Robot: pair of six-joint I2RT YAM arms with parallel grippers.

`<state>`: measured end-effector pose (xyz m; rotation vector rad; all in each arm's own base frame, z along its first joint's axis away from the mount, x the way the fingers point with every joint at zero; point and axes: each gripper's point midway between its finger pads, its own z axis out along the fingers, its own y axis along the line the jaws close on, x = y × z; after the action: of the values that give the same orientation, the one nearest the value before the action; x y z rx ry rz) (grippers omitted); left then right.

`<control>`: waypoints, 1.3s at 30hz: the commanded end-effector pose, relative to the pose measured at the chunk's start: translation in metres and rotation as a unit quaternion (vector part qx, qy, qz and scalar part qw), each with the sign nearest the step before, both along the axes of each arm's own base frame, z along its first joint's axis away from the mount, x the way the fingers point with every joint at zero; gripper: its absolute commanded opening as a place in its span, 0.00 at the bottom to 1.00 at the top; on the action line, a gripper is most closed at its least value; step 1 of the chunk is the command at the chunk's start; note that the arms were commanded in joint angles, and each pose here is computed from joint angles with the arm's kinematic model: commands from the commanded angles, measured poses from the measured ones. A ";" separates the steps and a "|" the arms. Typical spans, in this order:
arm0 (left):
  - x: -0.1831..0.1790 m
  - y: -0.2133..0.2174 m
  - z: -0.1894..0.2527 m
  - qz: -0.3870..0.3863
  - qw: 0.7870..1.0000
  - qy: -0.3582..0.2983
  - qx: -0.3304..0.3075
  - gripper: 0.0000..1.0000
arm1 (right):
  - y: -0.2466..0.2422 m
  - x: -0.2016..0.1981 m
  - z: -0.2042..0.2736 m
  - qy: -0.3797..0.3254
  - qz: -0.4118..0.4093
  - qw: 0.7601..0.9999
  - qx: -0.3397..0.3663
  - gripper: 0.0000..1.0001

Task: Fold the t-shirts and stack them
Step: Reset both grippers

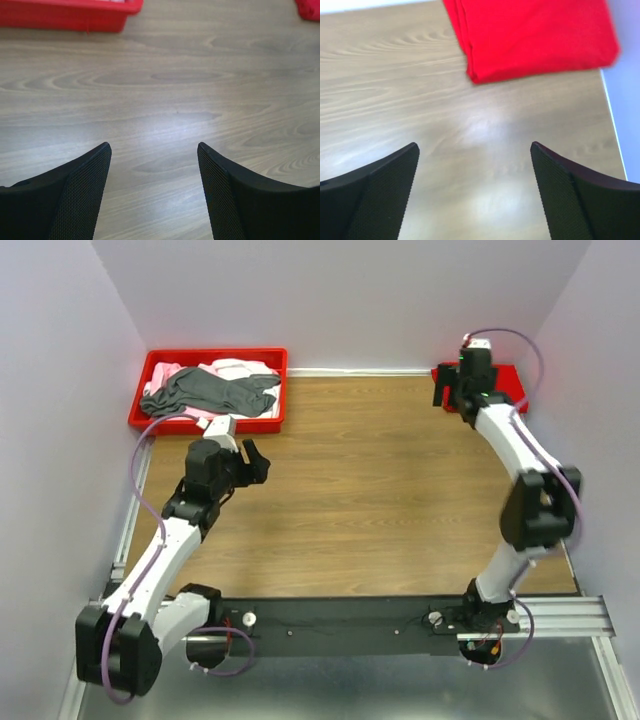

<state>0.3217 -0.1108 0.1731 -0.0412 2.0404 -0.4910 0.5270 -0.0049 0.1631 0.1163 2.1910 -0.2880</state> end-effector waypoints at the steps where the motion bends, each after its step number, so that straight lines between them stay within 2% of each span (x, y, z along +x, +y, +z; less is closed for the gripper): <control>1: -0.001 0.028 0.031 0.076 0.996 -0.052 0.006 0.78 | 0.013 -0.066 0.092 -0.090 0.004 0.992 0.083 1.00; 2: -0.007 0.032 0.043 0.086 0.994 -0.070 0.003 0.79 | 0.011 -0.093 0.131 -0.133 0.002 0.987 0.093 1.00; 3: -0.010 0.035 0.051 0.093 0.993 -0.079 0.001 0.79 | 0.009 -0.112 0.149 -0.159 -0.007 0.982 0.106 1.00; 5: -0.017 0.047 0.066 0.121 0.988 -0.093 0.006 0.79 | 0.002 -0.149 0.157 -0.184 -0.024 0.975 0.119 1.00; 6: -0.025 0.054 0.083 0.131 0.984 -0.117 0.005 0.80 | 0.001 -0.184 0.196 -0.243 -0.017 0.961 0.132 1.00; 9: -0.047 0.078 0.124 0.180 0.970 -0.163 0.010 0.81 | -0.006 -0.233 0.216 -0.300 -0.016 0.944 0.137 1.00; 10: -0.054 0.088 0.139 0.203 0.962 -0.180 0.010 0.81 | -0.011 -0.262 0.239 -0.344 -0.011 0.930 0.131 1.00; 12: -0.071 0.099 0.159 0.223 0.952 -0.211 0.004 0.82 | -0.016 -0.285 0.238 -0.359 -0.011 0.926 0.117 1.00; 14: -0.082 0.107 0.173 0.241 0.942 -0.232 -0.004 0.83 | -0.024 -0.321 0.250 -0.405 -0.021 0.907 0.118 1.00; 17: -0.107 0.122 0.192 0.269 0.924 -0.269 -0.024 0.84 | -0.027 -0.349 0.242 -0.434 -0.018 0.893 0.120 1.00; 19: -0.119 0.133 0.197 0.295 0.913 -0.281 -0.032 0.84 | -0.026 -0.356 0.242 -0.442 -0.013 0.889 0.121 1.00; 21: -0.128 0.139 0.199 0.307 0.905 -0.293 -0.039 0.89 | -0.026 -0.360 0.241 -0.446 -0.008 0.887 0.117 1.00; 27: -0.157 0.152 0.199 0.328 0.885 -0.325 -0.062 0.95 | -0.017 -0.349 0.224 -0.423 0.012 0.898 0.119 1.00; 39: -0.164 0.156 0.186 0.345 0.873 -0.329 -0.102 0.99 | -0.011 -0.347 0.210 -0.412 0.032 0.903 0.116 1.00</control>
<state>0.1641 0.0361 0.3577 -0.5651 1.2210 -0.2130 0.1817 -0.0217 0.3828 0.2953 1.3429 0.0608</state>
